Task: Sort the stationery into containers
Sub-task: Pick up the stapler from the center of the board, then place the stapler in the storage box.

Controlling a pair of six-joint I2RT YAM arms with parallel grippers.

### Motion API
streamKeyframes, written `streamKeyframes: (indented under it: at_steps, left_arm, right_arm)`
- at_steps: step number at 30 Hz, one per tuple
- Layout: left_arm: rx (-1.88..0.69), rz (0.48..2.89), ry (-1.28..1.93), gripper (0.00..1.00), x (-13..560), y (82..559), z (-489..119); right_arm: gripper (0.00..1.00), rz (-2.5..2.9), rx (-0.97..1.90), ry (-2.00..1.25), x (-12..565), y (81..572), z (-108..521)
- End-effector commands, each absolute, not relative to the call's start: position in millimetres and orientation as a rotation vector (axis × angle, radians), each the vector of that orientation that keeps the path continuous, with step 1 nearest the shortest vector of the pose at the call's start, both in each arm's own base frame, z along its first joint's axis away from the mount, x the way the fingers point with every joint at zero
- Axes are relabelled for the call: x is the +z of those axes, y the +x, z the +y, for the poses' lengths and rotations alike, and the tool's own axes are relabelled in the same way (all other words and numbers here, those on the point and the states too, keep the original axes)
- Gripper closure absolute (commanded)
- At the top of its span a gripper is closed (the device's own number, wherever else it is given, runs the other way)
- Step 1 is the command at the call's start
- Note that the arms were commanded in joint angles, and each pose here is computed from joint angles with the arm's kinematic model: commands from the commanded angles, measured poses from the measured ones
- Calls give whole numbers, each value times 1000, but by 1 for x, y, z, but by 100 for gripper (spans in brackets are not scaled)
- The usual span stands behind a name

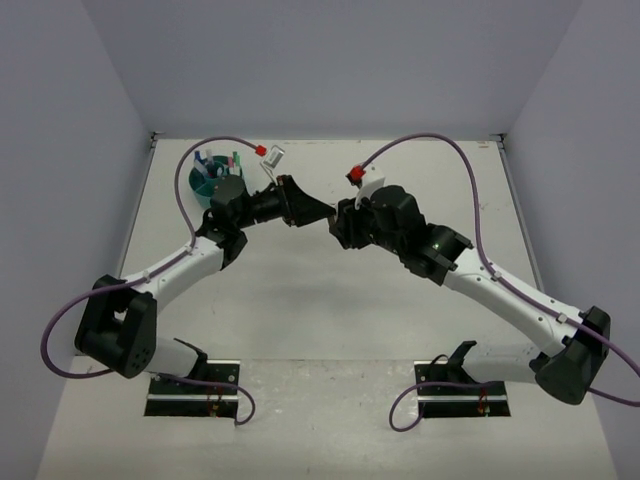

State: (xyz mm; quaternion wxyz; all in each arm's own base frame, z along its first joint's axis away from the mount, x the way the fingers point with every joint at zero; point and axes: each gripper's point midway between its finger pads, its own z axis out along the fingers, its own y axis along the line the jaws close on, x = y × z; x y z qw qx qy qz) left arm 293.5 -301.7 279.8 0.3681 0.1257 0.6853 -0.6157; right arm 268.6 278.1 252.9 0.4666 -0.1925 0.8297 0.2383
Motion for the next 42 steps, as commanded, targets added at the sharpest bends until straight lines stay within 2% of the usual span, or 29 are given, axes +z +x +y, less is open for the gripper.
streamKeyframes:
  at_steps: [1,4,6,12,14,15,17,18,19,20,23,25,29,32,34,38,42]
  left_arm:
    - [-1592,1680,443,36,301,286,-314]
    - [-1577,1697,446,35,300,288,-316]
    - [-1560,1709,442,41,298,290,-315]
    - [-1500,1774,413,98,286,300,-314]
    - [-1474,1799,406,100,283,304,-314]
    - [-1451,1816,408,100,279,307,-314]
    - [-1407,1851,408,100,274,311,-312]
    - [-1366,1883,396,100,269,314,-309]
    - [-1300,1906,387,100,267,320,-304]
    - [-1291,1887,391,100,275,323,-305]
    - [-925,1961,294,100,268,361,-266]
    - [-594,1998,109,100,265,392,-209]
    - [-363,1908,26,100,287,425,-139]
    - [-346,1830,182,100,299,438,-118]
    - [-244,1768,312,100,307,449,-93]
    - [-226,1584,628,100,313,449,-81]
    - [-373,1403,831,100,305,427,-74]
  right_arm:
    - [100,2013,599,-486,270,273,290]
    - [100,2032,578,-502,268,275,294]
    - [100,2035,564,-504,269,276,295]
    - [100,2053,518,-497,265,279,293]
    - [96,2054,504,-486,263,281,292]
    - [89,2054,496,-477,263,282,291]
    - [57,2055,484,-459,262,284,289]
    - [37,2056,480,-448,262,284,287]
    - [6,2056,476,-425,262,285,285]
    - [1,2055,467,-415,262,286,283]
    - [1,2058,393,-325,257,292,259]
    - [1,2054,356,-225,256,297,230]
    - [1,2042,337,-144,248,300,197]
    - [1,2042,325,-154,243,299,190]
    - [1,2038,319,-155,240,297,186]
    - [1,2009,384,-173,241,290,190]
    - [1,1971,457,-193,249,282,195]
